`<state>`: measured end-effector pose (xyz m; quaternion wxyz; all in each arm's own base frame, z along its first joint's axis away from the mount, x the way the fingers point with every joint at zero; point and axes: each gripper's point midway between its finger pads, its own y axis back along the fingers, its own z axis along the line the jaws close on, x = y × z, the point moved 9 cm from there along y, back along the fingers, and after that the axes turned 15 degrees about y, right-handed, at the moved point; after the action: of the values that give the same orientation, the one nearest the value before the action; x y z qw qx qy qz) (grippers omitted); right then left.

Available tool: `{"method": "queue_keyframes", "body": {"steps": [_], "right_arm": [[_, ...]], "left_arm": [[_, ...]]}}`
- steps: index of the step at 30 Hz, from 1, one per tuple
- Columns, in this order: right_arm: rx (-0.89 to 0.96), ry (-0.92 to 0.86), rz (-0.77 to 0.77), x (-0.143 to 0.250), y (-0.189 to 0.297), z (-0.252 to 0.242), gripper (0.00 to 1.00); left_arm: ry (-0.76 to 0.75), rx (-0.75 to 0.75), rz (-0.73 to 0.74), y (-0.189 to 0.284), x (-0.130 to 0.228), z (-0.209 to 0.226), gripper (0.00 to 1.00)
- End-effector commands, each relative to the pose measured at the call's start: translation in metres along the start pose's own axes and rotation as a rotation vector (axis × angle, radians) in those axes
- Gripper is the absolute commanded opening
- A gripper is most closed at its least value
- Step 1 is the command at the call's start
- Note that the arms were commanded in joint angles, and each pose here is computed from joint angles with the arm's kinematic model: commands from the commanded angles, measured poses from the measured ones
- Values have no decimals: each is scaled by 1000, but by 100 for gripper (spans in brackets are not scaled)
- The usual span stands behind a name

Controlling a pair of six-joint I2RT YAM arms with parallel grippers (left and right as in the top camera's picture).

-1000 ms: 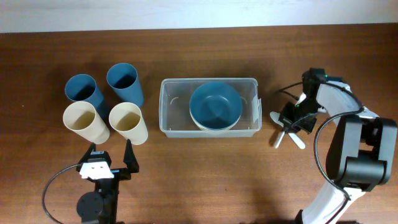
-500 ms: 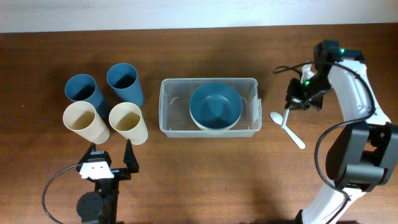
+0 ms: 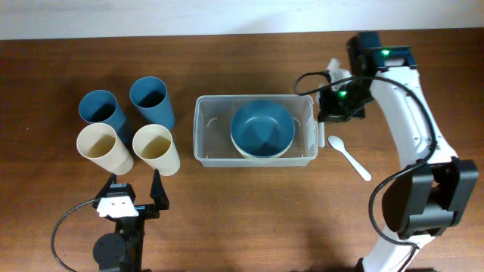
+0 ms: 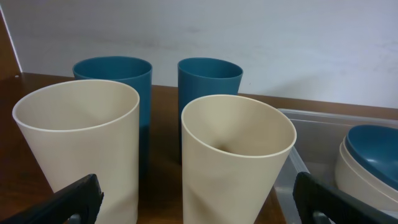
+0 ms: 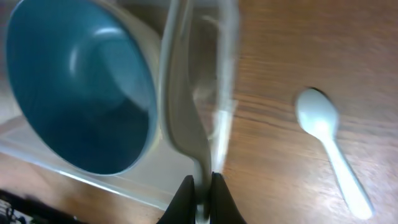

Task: Pack container
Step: 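Lower the fork into the container's right edge and release, then move the right gripper right and down over the white spoon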

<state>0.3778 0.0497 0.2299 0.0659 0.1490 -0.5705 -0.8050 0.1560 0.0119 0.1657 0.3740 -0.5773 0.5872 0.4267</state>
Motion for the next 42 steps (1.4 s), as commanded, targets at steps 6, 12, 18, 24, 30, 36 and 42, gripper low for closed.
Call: {"method": "queue_keyframes", "body": {"steps": [6, 12, 18, 24, 30, 36, 42], "right_arm": [[8, 59, -41, -8, 3, 24, 4], [6, 79, -43, -10, 1, 30, 25], [7, 82, -48, -11, 1, 31, 38], [7, 71, -40, -9, 5, 29, 38], [108, -17, 1, 4, 39, 3, 38], [152, -144, 66, 26, 44, -37, 39], [144, -211, 97, 42, 15, -66, 40]], "left_arm": [[-16, 9, 4, 0, 1, -1, 100], [-16, 9, 4, 0, 1, -1, 100], [-16, 9, 4, 0, 1, -1, 100], [-16, 9, 4, 0, 1, -1, 100], [-16, 9, 4, 0, 1, -1, 100], [-16, 9, 4, 0, 1, -1, 100], [-16, 9, 4, 0, 1, -1, 100]]}}
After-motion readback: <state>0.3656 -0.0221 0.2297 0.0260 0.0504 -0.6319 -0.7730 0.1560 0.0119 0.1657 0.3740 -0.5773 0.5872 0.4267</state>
